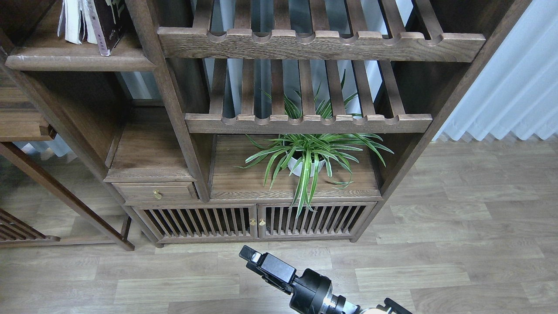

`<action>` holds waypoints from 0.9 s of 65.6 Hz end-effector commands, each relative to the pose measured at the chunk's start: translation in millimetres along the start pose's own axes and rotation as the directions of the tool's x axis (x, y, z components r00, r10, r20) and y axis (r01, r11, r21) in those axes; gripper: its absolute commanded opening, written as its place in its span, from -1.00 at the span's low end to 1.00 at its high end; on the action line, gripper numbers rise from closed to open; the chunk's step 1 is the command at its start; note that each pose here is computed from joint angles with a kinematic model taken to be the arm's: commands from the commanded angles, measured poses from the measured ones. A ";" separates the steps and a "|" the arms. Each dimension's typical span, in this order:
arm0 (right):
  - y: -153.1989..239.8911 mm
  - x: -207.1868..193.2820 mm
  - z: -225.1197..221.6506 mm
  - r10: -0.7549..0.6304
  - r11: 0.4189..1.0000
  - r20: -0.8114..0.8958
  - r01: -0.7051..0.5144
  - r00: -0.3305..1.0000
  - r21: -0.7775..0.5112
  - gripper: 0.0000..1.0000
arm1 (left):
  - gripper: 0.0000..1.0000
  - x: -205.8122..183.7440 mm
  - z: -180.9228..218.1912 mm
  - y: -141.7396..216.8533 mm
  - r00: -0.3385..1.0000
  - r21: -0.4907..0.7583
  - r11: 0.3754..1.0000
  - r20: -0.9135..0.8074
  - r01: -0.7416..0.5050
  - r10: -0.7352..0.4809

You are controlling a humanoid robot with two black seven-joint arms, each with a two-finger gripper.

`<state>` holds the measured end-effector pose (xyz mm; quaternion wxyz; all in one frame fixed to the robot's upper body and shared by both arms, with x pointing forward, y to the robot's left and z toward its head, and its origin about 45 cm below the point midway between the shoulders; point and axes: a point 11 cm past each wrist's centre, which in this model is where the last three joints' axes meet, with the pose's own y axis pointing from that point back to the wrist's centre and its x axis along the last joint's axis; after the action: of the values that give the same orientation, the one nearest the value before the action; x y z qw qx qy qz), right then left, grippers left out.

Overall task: Organize books on shelf
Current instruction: 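Place the white booklet on the side shelf and withdraw the left gripper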

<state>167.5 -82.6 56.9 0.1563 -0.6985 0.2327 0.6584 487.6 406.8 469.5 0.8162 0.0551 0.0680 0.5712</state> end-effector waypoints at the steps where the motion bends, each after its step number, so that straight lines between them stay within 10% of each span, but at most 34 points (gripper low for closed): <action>1: 0.5 -1.1 -5.5 -0.003 1.000 -0.001 0.003 1.000 0.019 0.99 | 0.07 1.1 -9.8 13.3 0.999 -0.016 1.000 -0.020 0.027 -0.027; 59: -1.7 -14.6 -30.2 -0.044 0.993 -0.020 0.046 0.999 0.109 0.99 | 0.10 -31.6 -174.9 85.6 0.942 0.055 0.982 -0.296 0.180 -0.157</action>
<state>191.5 -94.9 72.5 0.2051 -0.6986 0.2536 0.6369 378.6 413.9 334.2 0.8421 0.0074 0.1921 0.5039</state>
